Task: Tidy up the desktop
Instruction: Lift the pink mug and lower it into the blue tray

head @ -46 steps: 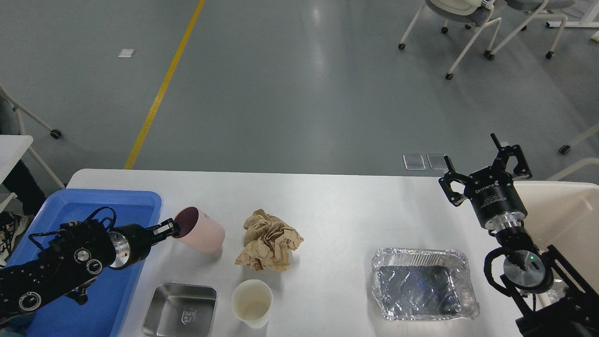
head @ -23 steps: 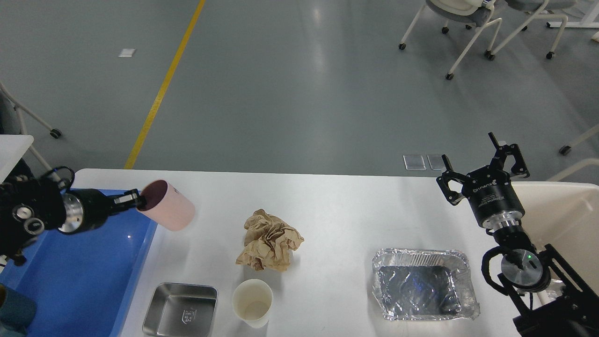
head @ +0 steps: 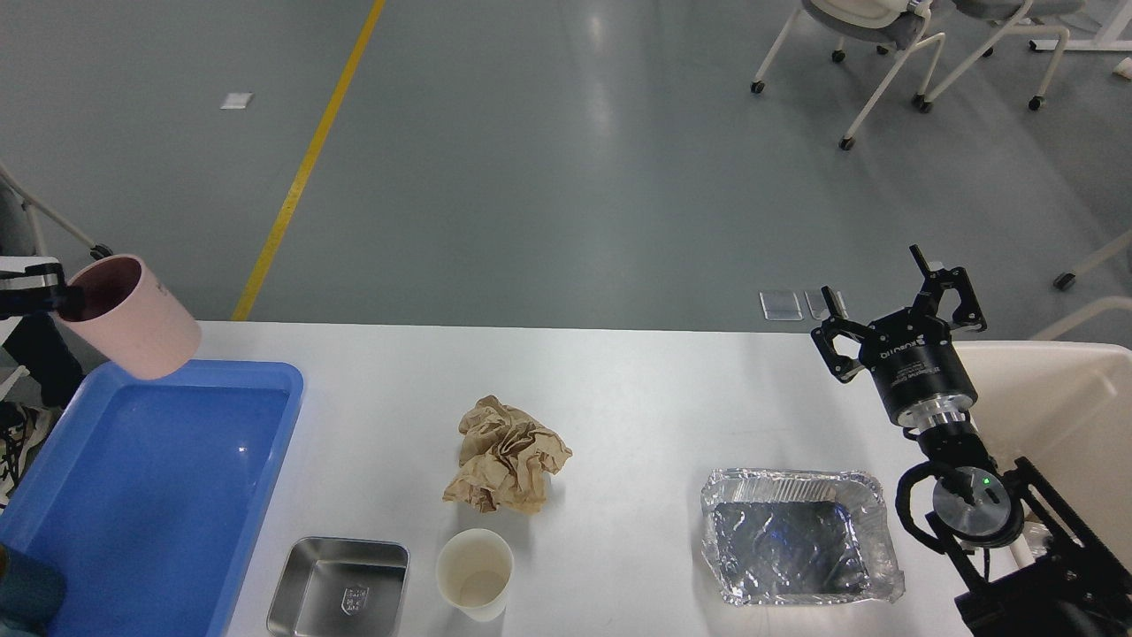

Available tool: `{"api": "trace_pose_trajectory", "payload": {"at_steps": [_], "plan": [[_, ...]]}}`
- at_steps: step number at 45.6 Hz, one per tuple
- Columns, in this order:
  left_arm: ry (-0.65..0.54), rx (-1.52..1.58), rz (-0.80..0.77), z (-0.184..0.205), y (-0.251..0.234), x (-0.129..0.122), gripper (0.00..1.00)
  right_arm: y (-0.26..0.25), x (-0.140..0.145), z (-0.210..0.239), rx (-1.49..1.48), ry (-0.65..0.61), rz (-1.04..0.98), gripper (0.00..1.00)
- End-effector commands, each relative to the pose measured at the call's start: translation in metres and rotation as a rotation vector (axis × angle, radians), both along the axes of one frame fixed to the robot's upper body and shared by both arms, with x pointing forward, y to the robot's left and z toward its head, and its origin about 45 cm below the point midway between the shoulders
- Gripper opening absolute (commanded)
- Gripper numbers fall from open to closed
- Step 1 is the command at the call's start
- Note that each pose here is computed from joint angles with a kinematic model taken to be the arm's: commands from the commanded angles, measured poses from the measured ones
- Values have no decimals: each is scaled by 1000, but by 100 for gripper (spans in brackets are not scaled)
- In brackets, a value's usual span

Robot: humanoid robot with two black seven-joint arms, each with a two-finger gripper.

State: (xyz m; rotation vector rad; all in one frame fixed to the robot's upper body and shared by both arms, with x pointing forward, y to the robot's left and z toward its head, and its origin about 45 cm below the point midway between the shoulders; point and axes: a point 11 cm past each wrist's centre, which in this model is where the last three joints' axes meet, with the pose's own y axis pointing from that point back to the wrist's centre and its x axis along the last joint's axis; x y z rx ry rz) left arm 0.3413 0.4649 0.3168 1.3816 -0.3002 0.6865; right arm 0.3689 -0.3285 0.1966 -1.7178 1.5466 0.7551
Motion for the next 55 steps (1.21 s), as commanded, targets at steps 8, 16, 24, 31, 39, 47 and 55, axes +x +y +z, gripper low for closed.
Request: {"api": "trace_pose_trajectory", "payload": {"at_steps": [8,16,24,31,39,47,55], "plan": [[77,142,111,-86,47,-58,2,3,0,-2,8,2,3,100],[92,125,129,-120,49,-84,2,5,0,-2,13,1,4,100],[140,103,128,-149,41,-103,2,5,0,-1,13,0,5,100],[149,108,95,-164,32,-107,2,5,0,-2,14,1,4,100],[167,117,44,-190,18,-120,3,9,0,-3,24,2,8,100],[171,107,41,-197,13,-125,13,10,0,-2,14,-1,9,100],[135,109,51,-186,17,-115,64,11,1,-1,7,-3,11,100]]}}
